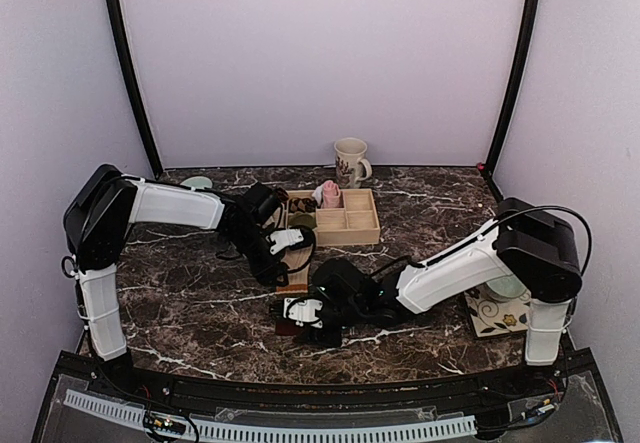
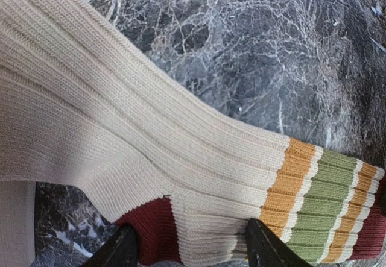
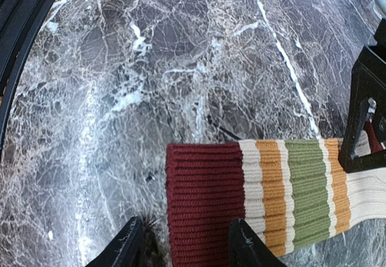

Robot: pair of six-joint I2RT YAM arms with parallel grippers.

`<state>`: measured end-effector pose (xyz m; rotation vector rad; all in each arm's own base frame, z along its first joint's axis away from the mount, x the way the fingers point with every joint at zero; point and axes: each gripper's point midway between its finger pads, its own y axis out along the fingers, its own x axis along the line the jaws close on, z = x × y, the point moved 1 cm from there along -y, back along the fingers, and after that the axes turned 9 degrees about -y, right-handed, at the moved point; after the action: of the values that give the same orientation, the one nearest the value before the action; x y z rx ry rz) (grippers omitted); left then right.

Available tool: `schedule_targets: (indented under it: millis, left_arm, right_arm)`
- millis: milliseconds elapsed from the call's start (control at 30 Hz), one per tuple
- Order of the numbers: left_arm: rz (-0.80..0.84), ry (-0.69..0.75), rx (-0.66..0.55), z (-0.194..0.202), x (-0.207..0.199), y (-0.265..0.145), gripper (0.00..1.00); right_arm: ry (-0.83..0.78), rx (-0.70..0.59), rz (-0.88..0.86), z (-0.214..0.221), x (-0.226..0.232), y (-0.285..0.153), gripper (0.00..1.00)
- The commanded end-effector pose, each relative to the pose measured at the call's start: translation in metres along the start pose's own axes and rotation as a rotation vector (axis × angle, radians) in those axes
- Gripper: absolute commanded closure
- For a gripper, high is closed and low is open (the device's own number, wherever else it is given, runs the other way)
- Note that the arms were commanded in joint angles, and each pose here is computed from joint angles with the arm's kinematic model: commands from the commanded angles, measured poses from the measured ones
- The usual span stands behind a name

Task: Roll the socks
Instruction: Pick up the sock from the center of the board.

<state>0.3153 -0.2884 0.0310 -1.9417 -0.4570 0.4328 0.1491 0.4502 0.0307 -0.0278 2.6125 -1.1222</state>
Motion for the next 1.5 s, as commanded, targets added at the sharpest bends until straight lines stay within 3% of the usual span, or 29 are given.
schedule_targets:
  millis: [0,200,467,700,800,967,1467]
  left_arm:
    - [-0.006,0.006,0.077,0.018,0.001,0.008,0.36]
    - [-0.011,0.034,0.076,0.018,0.001,0.003,0.35]
    - [-0.038,0.054,0.085,0.02,0.006,0.003,0.34]
    - [-0.058,-0.033,0.024,0.012,0.02,-0.022,0.29]
    - [-0.056,-0.118,-0.052,0.017,0.037,-0.049,0.26]
    - [-0.096,-0.076,-0.119,0.043,0.031,-0.083,0.21]
    - [0.043,0.082,-0.178,0.113,-0.041,-0.093,0.24]
  right_arm:
    - [0.005,-0.024,-0.008,-0.001,-0.003,0.009,0.55]
    - [0.074,0.006,-0.034,0.024,-0.003,0.01,0.69]
    - [0.129,0.01,-0.096,0.035,0.008,0.011,0.7]
    - [0.221,-0.027,-0.15,0.024,0.01,0.015,0.96]
    - [0.262,-0.048,-0.166,0.02,0.009,0.016,0.97]
    - [0.304,-0.039,-0.219,0.018,0.012,0.021,0.98]
    - [0.641,-0.04,-0.381,0.016,0.003,0.05,0.99]
